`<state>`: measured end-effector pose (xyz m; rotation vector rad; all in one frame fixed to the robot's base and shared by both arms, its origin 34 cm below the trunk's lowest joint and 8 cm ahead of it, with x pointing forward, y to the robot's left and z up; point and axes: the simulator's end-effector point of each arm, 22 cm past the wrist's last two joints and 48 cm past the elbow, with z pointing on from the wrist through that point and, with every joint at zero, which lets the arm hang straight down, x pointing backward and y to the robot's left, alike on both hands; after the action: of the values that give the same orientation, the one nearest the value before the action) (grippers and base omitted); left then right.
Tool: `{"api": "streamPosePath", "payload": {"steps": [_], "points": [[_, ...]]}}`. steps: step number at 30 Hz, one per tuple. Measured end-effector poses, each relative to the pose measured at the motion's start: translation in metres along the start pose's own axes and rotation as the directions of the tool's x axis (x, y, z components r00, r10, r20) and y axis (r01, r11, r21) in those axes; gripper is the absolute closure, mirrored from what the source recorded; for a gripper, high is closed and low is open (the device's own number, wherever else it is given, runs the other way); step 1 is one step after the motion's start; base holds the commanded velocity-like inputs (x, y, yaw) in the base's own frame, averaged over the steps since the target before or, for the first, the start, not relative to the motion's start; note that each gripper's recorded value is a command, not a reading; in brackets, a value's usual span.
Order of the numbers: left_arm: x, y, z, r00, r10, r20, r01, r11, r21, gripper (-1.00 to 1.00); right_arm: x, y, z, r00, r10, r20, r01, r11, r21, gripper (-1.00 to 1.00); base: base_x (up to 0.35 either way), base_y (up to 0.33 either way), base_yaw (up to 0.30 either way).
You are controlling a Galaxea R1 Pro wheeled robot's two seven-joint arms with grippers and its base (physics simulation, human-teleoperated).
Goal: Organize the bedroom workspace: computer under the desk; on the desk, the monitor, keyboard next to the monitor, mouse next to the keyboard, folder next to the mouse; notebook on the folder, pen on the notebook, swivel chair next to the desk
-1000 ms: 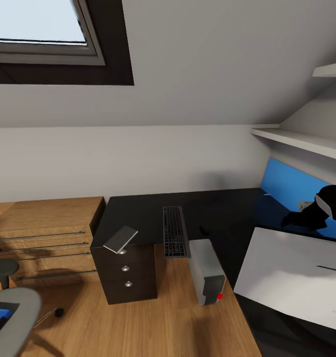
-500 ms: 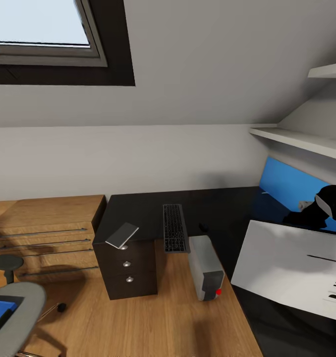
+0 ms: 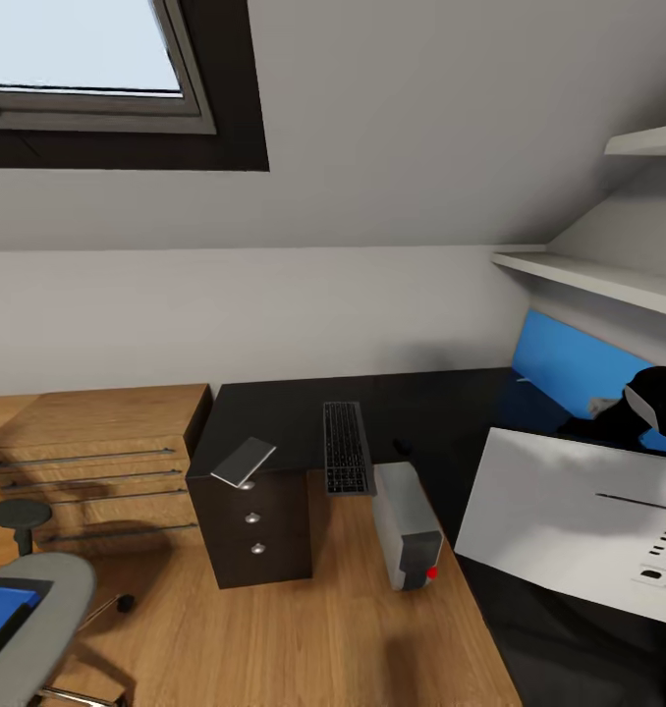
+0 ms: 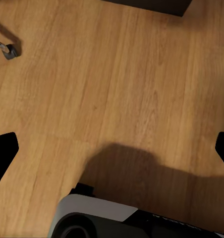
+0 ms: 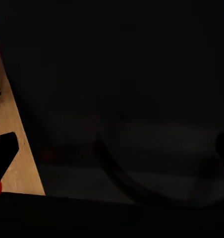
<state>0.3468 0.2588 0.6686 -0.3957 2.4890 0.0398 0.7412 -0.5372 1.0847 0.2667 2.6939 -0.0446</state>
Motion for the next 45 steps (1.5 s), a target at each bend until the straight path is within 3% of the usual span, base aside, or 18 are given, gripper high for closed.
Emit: {"api": "streamPosePath", "payload": {"steps": [16,45], "points": [[0.0,-0.002,0.0,1.0,0.002,0.0,-0.002,1.0,0.007,-1.0,-0.008,0.02,-0.002,0.999,-0.018,0.034,0.021,0.996,-0.092,-1.0,-0.064,0.055,0.0],[0.0,-0.002,0.0,1.0,0.002,0.0,-0.002,1.0,0.007,-1.0,-0.006,0.029,-0.001,0.999,-0.023,0.031,0.027,0.992,-0.126,-1.0,-0.041,0.0,0.0]]}}
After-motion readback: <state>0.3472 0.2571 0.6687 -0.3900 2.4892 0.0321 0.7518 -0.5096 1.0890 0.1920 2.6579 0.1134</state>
